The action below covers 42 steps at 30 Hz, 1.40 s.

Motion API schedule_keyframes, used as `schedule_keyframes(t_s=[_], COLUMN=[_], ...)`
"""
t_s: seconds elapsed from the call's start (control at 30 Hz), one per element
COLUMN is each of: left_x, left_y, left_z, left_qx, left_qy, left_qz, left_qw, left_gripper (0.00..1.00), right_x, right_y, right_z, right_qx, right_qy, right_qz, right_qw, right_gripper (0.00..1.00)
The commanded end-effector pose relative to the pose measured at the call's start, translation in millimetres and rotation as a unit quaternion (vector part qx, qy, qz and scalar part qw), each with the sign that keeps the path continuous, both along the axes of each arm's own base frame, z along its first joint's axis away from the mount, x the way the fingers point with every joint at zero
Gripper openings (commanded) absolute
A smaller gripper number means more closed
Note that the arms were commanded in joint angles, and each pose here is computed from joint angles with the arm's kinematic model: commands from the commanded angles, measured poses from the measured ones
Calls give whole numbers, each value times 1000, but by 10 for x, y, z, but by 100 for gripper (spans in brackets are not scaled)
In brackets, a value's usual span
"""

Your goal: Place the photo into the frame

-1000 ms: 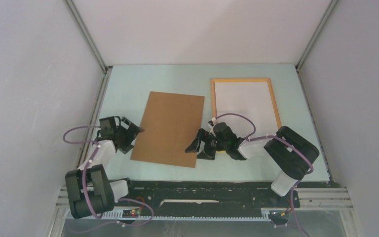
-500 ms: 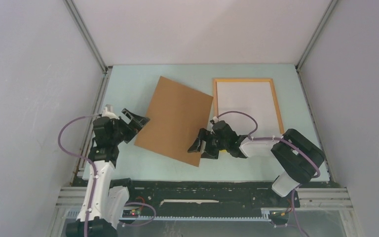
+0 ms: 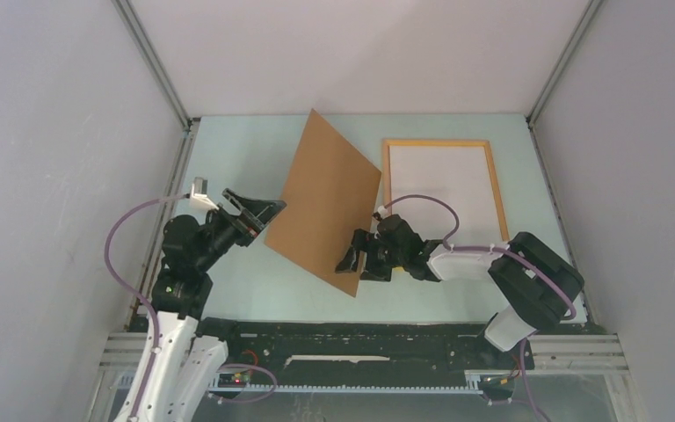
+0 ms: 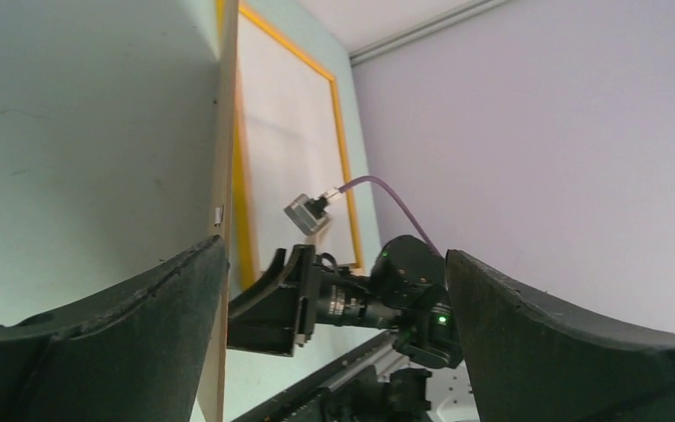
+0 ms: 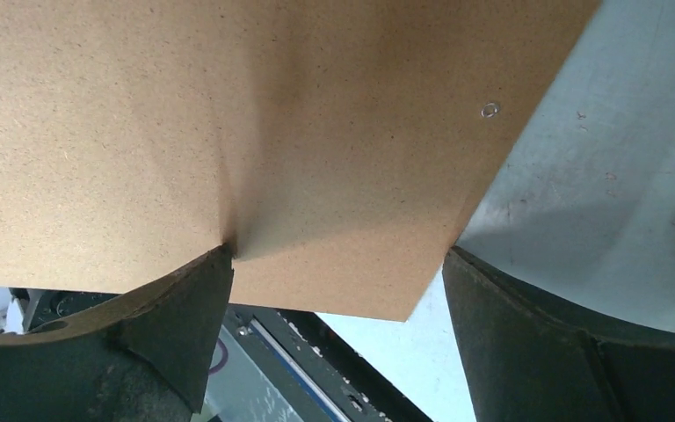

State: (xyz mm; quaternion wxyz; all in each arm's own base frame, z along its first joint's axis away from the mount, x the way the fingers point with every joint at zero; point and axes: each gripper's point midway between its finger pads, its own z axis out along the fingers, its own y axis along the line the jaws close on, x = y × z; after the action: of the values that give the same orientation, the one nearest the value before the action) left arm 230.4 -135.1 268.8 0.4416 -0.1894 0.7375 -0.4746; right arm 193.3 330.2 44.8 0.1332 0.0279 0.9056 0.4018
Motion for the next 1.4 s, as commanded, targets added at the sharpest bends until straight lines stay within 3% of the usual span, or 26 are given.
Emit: schedule_keyframes(t_s=[0.0,0.23,0.57,0.7,1.0,1.17,1.37], left_x=[-296,-358,-407,-410,-387,-346,-308], left_y=[-373,-621,-872,-955,-1056,-1189,-1346], left_z=[-81,47,228,218,522,614,687], left_qx=[-70,-91,-91,-90,-68,-78,-73], left_qy=[83,80,67,68,14,9,2], left_qz=[-89,-119,-153,-164,-179,-195,-210], left_qw=[990,986,982,980,981,978,975], left_gripper=[99,99,99,99,100,100,100], right_x=[62,35,-48,-86,-50,-8,-115], right_y=[54,-82,-298,-340,-270,-319,-486], right_z=[151,151,336,652,1419,1496,1681], right_qx=[-4,-39,-112,-86,57,59,36], right_qy=[-54,-81,-196,-218,-216,-216,-273], right_qz=[16,30,79,76,63,55,54], right_qw=[998,996,971,969,973,973,960], right_gripper=[97,100,100,100,100,100,100])
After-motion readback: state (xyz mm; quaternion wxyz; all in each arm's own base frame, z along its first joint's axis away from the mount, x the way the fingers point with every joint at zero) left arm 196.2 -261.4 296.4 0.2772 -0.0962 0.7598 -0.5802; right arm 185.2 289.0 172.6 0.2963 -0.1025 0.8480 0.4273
